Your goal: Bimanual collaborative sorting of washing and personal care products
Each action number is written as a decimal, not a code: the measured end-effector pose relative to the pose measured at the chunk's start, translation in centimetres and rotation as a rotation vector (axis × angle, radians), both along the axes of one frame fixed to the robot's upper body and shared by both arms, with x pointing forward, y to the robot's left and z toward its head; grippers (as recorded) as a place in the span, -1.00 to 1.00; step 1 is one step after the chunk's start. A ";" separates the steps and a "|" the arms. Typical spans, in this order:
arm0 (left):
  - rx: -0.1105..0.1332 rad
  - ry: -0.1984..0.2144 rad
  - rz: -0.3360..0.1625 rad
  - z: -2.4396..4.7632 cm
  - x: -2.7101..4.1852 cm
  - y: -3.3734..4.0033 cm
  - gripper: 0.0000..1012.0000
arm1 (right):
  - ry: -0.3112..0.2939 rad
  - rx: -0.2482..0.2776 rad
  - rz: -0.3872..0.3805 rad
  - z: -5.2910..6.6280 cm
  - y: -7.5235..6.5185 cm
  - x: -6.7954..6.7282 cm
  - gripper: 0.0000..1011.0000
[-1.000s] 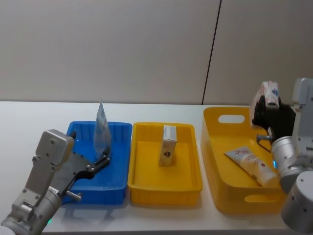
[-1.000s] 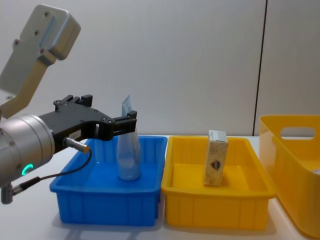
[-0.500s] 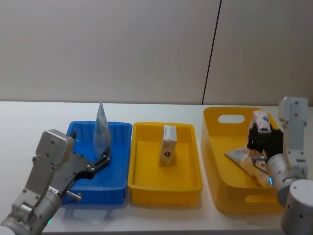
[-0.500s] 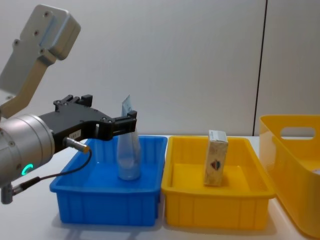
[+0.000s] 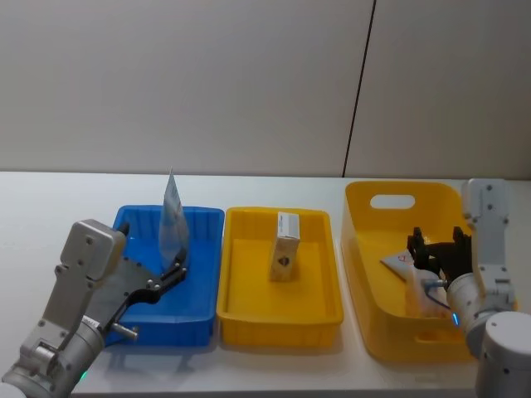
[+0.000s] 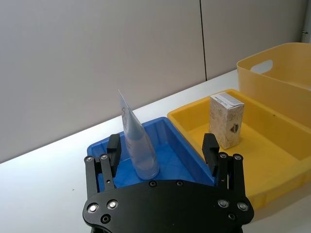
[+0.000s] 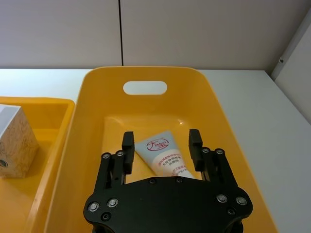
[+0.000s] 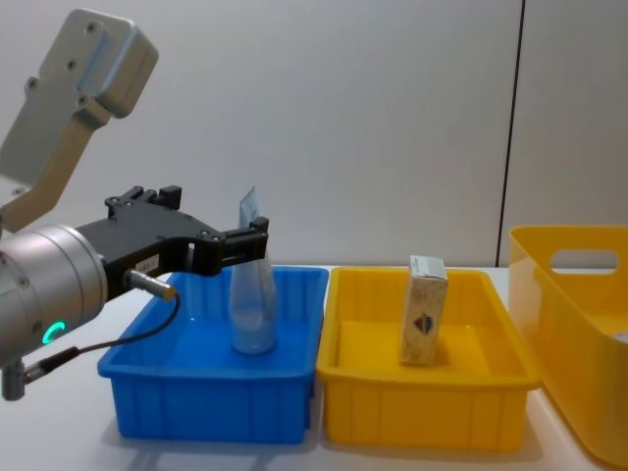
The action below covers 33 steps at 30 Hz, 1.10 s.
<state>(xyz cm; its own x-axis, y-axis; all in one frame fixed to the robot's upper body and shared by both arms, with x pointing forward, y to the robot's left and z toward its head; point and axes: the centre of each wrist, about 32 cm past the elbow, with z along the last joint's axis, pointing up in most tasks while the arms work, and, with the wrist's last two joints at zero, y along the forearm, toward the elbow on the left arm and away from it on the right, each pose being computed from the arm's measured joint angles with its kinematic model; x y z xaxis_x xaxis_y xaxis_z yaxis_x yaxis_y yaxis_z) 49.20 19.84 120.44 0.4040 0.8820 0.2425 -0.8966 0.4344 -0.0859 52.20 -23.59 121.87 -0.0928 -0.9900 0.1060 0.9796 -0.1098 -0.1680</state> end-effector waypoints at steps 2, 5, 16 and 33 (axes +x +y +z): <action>0.000 0.000 0.000 0.00 0.00 0.00 0.98 | 0.004 -0.001 0.000 -0.1 0.0 0.0 0.37; 0.000 0.000 0.000 0.00 0.00 0.00 0.98 | 0.008 -0.002 0.001 -0.1 0.0 0.0 0.54; 0.000 0.000 0.000 0.00 0.00 0.00 0.98 | -0.025 0.018 0.018 0.2 -0.1 -0.2 0.98; 0.000 0.000 0.000 0.00 0.00 0.00 0.98 | -0.230 0.137 0.086 2.5 -0.7 -0.8 0.98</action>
